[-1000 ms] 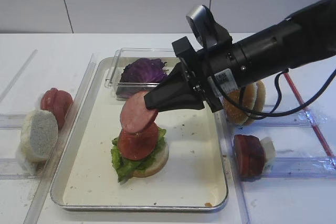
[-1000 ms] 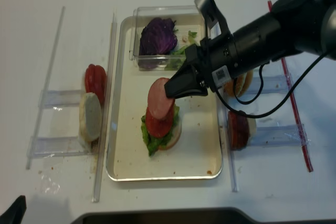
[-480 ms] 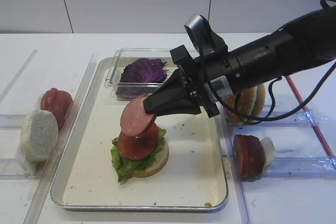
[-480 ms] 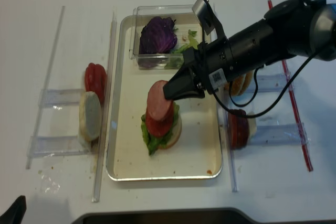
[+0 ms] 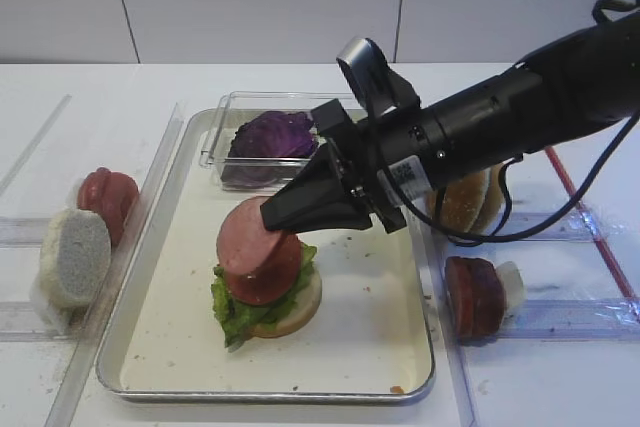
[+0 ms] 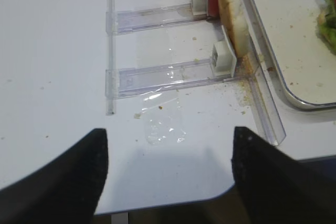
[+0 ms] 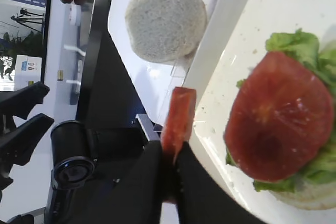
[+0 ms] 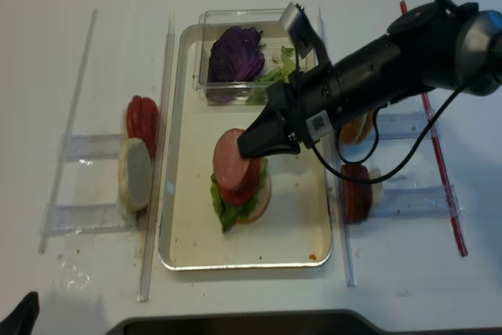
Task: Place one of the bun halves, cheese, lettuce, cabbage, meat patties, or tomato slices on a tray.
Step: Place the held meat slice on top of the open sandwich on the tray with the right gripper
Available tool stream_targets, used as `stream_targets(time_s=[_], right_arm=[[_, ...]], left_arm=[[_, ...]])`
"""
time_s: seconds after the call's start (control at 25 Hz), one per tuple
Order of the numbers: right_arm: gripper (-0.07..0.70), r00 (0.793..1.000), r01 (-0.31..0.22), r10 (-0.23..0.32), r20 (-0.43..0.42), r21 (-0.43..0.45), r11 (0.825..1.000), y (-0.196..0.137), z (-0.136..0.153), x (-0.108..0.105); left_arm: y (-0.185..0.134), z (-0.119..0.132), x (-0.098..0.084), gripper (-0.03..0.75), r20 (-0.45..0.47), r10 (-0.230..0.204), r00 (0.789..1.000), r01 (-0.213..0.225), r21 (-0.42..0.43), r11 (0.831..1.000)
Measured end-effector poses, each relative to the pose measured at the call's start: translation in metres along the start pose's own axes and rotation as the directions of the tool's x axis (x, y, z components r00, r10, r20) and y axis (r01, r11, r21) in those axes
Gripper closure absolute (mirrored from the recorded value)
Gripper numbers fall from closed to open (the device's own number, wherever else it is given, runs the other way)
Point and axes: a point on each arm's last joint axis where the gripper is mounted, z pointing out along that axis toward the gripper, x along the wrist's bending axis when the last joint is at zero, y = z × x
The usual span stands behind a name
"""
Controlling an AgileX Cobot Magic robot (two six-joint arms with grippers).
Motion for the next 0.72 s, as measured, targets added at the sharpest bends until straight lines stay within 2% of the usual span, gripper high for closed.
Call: stream_targets(time_s=[0.24,0.72], right_arm=[[0.553,1.0,-0.01,0.01,0.006,0.006,1.0,0.0,0.0043,-0.0109],[0.553,1.0,0.008,-0.008,0.001,-0.001,1.0,0.0009,0.0048,-0.0117]], left_arm=[[0.0,0.0,0.0,0.256,0.0,0.0,1.0,0.0,0.0,1.0],[0.0,0.0,0.0,0.257,0.0,0.0,1.0,0.0,0.0,1.0]])
